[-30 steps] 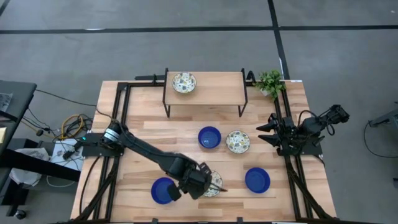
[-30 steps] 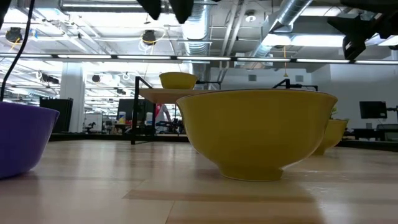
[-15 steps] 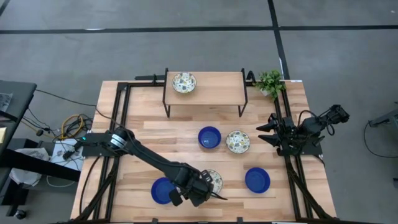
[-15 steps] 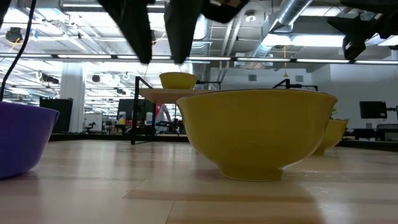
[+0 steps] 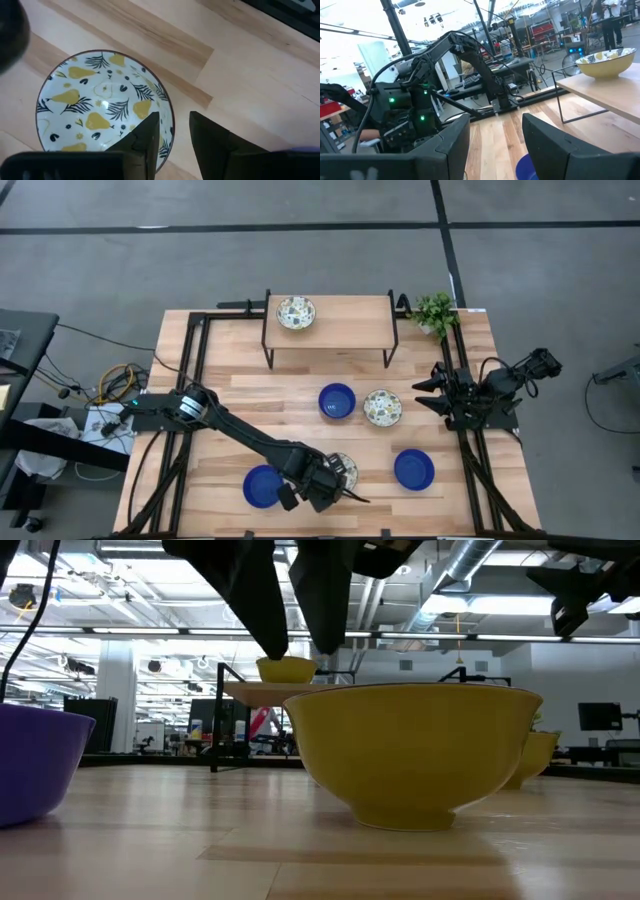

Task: Pick & Place Mini bowls
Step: Stack the bottom white bowl on top of the white bowl on the shelf

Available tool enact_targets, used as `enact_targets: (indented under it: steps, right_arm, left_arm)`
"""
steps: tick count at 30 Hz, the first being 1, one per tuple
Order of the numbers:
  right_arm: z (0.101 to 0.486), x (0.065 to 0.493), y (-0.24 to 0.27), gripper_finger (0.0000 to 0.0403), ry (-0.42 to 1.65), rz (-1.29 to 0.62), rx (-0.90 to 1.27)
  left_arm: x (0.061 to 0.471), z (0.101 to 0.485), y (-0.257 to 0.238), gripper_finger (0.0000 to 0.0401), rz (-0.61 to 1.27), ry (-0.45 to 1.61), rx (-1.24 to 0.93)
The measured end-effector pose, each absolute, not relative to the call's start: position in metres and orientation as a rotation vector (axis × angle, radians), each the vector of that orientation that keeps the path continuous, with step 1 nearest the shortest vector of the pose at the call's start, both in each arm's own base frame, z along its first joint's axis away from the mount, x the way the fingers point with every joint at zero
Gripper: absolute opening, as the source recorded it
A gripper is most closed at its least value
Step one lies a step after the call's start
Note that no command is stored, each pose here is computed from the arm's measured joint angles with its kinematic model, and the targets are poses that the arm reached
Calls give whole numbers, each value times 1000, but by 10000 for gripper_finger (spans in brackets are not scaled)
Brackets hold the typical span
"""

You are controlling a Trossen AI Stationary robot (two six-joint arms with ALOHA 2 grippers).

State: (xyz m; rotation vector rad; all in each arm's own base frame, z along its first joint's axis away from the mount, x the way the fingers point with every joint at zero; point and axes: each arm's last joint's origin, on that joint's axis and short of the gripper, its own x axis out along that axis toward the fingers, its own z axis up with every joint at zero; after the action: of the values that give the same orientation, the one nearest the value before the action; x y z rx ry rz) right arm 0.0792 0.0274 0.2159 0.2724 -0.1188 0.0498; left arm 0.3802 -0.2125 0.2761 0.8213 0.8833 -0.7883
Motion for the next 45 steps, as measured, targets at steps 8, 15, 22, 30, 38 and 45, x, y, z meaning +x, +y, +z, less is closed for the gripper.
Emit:
enact_targets:
  steps: [8, 15, 22, 30, 38, 45]
  right_arm:
    - [216, 79, 27, 170, -119, 50, 273]
    - [216, 79, 27, 170, -119, 49, 272]
    - [216, 79, 27, 170, -119, 50, 280]
    - [216, 79, 27, 170, -116, 57, 395]
    - [216, 79, 27, 170, -115, 58, 412]
    - [216, 79, 27, 170, -116, 58, 412]
  left_arm:
    - [381, 254, -213, 106, -795, 890, 808]
    - [382, 254, -213, 106, -781, 877, 810]
    - [384, 245, -208, 106, -809, 876, 786]
    - [387, 241, -205, 104, -802, 859, 779]
    - [390, 242, -202, 35, -805, 841, 797]
    - [392, 235, -201, 17, -771, 805, 771]
